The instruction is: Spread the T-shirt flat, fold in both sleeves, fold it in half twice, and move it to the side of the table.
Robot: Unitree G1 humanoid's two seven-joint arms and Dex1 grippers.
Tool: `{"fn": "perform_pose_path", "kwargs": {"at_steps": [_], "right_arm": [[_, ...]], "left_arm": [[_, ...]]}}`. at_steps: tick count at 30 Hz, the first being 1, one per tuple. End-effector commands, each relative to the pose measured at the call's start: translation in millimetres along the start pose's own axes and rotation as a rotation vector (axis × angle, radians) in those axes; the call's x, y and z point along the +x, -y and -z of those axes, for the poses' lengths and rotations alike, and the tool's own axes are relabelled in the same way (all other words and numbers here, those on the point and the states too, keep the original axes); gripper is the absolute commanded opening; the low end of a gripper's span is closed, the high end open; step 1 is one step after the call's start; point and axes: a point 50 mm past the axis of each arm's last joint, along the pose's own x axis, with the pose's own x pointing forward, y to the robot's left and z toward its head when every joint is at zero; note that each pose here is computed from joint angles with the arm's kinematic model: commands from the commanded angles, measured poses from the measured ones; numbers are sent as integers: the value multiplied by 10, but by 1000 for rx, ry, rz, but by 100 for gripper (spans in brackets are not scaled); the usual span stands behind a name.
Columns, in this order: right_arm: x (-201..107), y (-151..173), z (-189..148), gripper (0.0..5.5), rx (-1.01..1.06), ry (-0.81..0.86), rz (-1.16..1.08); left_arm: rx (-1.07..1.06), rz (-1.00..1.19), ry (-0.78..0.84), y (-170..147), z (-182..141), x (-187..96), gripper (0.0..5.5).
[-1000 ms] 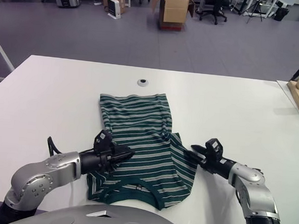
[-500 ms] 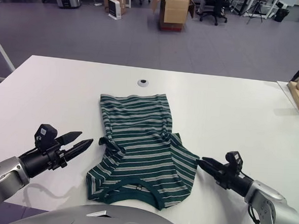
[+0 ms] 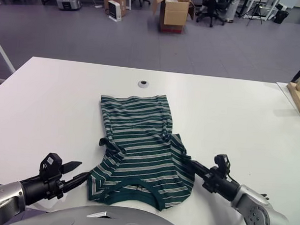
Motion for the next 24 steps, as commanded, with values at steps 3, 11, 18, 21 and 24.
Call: {"fn": "perform_pose_path", "kwargs": {"at_steps": [3,11,18,21,24], "right_arm": [[177,-218,-152,2,-207,-104,-126],[342,-444,-48,2,-382,-281,-237],[505,-411,-29,0,-423,-265,-195],[521,-426,-73,0,-414,-236,-202],[519,-411,-135,0,-412,-216,-195]], "left_arm": [[-136,48,74,65,33,52,311],[-190,83,37,154,107,122,311],[-193,158,102,258,-12,164,267],[-201,210,80,332,15,158,205],[-201,241,41,391,65,182,141]]}}
